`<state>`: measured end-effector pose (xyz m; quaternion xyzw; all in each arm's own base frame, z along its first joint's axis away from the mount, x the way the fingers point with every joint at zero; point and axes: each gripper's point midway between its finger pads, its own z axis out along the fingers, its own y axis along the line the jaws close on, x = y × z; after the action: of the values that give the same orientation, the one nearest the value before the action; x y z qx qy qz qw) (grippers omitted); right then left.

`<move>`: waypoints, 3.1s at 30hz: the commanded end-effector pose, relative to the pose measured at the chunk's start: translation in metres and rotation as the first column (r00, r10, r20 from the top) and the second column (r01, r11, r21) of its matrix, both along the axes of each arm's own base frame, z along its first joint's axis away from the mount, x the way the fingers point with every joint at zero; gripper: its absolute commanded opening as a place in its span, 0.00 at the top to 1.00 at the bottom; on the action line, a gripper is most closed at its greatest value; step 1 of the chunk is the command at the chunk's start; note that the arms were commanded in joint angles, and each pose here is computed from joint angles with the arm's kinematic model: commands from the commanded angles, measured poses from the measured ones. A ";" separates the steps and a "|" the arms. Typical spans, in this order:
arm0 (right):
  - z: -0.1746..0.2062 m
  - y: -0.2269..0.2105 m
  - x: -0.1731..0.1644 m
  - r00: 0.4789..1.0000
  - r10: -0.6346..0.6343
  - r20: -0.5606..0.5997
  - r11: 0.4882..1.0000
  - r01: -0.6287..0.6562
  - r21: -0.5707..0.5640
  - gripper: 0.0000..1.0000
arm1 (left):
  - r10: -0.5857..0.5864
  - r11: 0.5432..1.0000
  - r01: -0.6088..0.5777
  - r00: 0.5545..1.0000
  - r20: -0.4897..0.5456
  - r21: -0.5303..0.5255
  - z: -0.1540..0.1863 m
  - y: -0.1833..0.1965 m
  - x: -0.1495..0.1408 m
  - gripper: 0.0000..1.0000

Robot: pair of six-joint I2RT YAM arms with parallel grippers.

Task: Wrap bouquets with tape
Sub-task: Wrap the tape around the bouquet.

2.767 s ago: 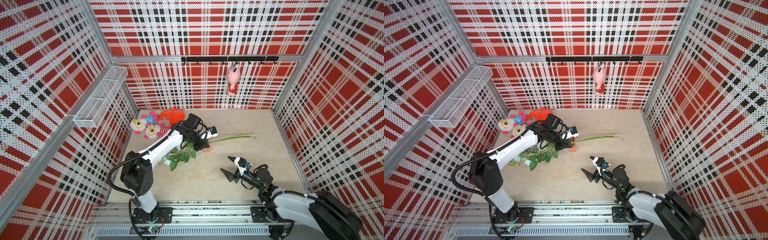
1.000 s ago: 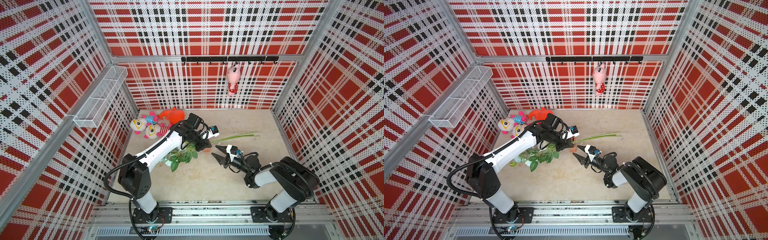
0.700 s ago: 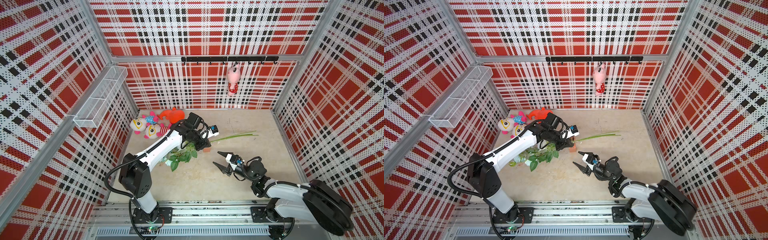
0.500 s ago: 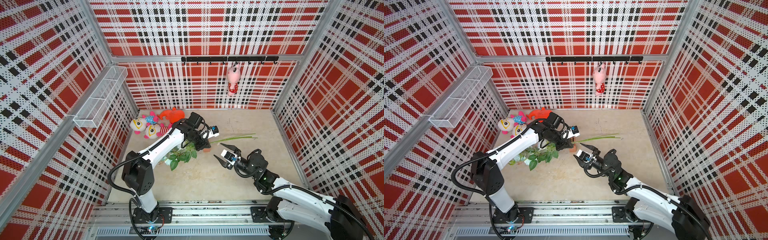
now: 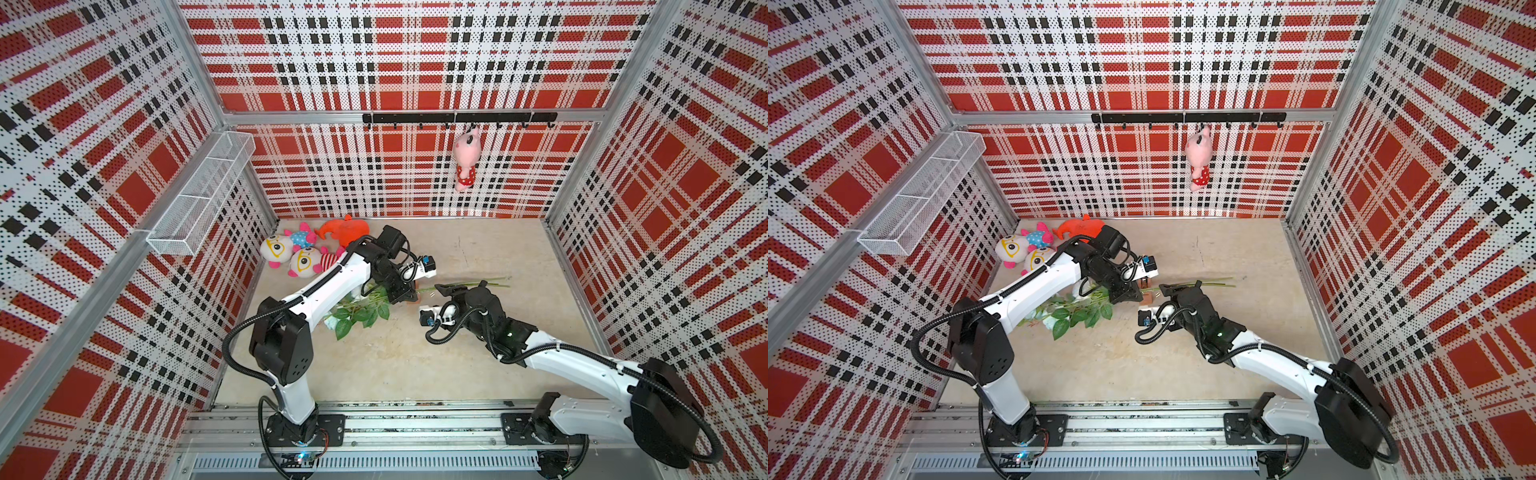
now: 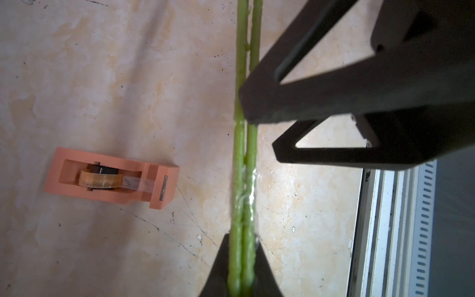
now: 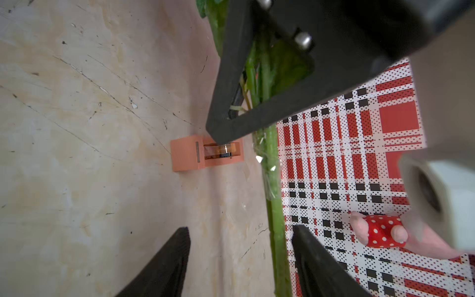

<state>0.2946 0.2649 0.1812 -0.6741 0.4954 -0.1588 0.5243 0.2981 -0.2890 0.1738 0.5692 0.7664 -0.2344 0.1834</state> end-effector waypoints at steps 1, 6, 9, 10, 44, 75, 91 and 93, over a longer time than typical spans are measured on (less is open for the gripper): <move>0.022 0.006 0.015 0.988 0.010 0.155 0.999 -0.003 -0.049 0.35 | -0.074 0.997 0.074 0.997 -0.021 -0.016 0.006 -0.001 -0.009 1.00; 0.026 0.003 0.029 0.967 -0.029 0.254 0.995 0.052 -0.084 0.45 | -0.083 0.997 0.082 0.996 -0.032 -0.015 0.005 -0.002 -0.012 1.00; 0.029 0.005 0.031 0.960 -0.027 0.278 0.995 0.053 -0.087 0.46 | -0.083 0.997 0.082 0.996 -0.038 -0.009 0.002 -0.002 -0.012 1.00; 0.030 0.006 0.030 0.960 -0.021 0.280 0.995 0.048 -0.088 0.47 | -0.083 0.997 0.083 0.996 -0.041 -0.008 0.002 -0.002 -0.013 1.00; 0.005 0.030 0.025 0.998 0.049 -0.025 0.994 -0.051 -0.092 0.70 | -0.096 0.995 0.096 0.994 -0.051 -0.010 -0.002 -0.008 -0.012 1.00; 0.009 -0.011 -0.015 0.969 0.016 -0.248 0.997 0.003 0.075 0.23 | -0.124 0.992 0.123 0.989 -0.075 -0.024 -0.010 -0.019 -0.020 1.00; 0.075 -0.038 -0.099 0.793 0.404 -0.455 0.334 0.335 0.881 0.00 | -0.076 0.996 0.075 0.997 -0.015 -0.052 0.004 -0.023 -0.002 1.00; 0.070 -0.037 -0.108 0.757 0.484 -0.440 0.274 0.346 0.897 0.00 | -0.071 0.995 0.071 0.997 0.000 -0.063 0.010 -0.025 -0.001 1.00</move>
<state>0.2076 0.2203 0.2206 -0.3249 0.6445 0.2842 0.6311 0.2947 -0.3066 0.1603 0.5755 0.7612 -0.2533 0.1589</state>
